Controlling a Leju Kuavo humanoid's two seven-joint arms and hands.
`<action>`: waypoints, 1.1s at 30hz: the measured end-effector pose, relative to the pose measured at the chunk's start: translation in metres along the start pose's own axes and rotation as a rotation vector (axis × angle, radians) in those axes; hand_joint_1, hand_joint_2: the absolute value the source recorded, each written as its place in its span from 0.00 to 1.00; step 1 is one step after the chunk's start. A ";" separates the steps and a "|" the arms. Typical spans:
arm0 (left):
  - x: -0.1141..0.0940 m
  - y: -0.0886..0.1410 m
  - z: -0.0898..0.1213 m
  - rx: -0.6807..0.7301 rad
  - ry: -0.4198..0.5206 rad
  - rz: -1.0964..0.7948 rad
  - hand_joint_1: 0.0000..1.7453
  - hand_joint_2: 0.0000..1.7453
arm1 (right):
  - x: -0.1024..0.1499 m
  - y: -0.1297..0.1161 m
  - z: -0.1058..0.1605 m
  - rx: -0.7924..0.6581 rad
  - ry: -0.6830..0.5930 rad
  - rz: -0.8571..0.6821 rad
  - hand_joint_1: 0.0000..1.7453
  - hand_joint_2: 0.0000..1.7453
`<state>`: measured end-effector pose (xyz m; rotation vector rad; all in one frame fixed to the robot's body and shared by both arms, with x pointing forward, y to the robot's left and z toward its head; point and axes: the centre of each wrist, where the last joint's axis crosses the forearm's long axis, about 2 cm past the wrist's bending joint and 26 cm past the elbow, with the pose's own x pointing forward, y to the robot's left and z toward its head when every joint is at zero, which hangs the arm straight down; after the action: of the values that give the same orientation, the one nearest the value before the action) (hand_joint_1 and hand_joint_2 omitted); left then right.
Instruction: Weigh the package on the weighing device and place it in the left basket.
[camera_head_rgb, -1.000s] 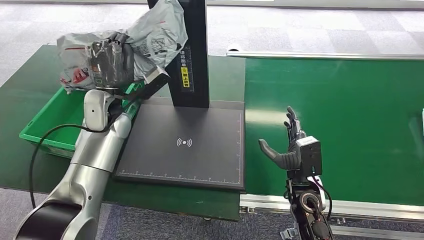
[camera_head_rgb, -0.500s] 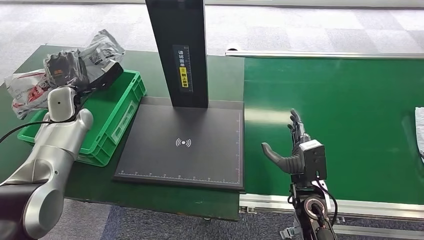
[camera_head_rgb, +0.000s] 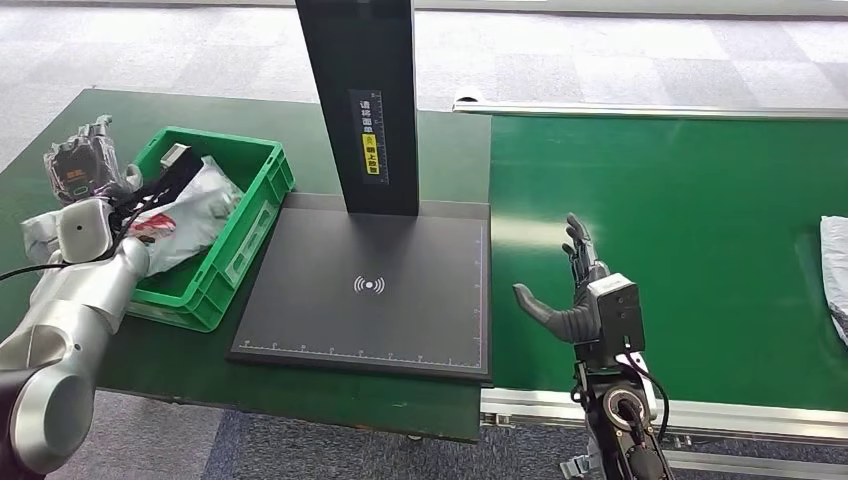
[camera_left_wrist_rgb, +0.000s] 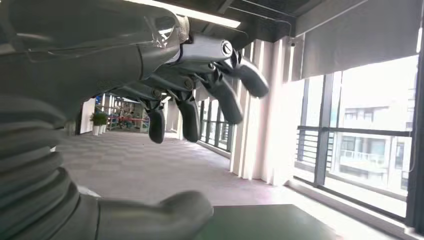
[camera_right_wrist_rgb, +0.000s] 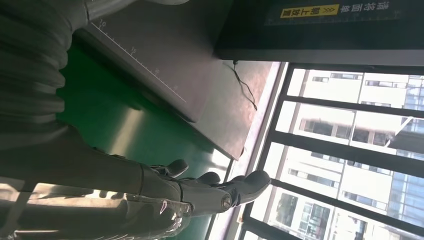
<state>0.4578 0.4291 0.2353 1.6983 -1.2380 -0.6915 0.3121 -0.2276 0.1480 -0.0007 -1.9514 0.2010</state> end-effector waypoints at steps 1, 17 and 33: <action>0.000 0.000 0.000 0.005 -0.005 0.007 0.00 1.00 | 0.000 0.001 -0.001 0.004 0.000 0.000 0.00 1.00; 0.104 -0.017 0.107 0.004 -0.231 1.711 0.00 1.00 | -0.011 0.037 -0.009 0.230 -0.074 -0.173 0.00 1.00; 0.181 -0.008 0.252 -0.293 -0.257 2.149 0.00 1.00 | -0.018 0.051 -0.007 0.248 -0.092 -0.238 0.00 1.00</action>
<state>0.3140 0.1762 0.1283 -0.4958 -2.0573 0.3201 0.3204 -0.1783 0.1265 0.4081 -1.9870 0.2877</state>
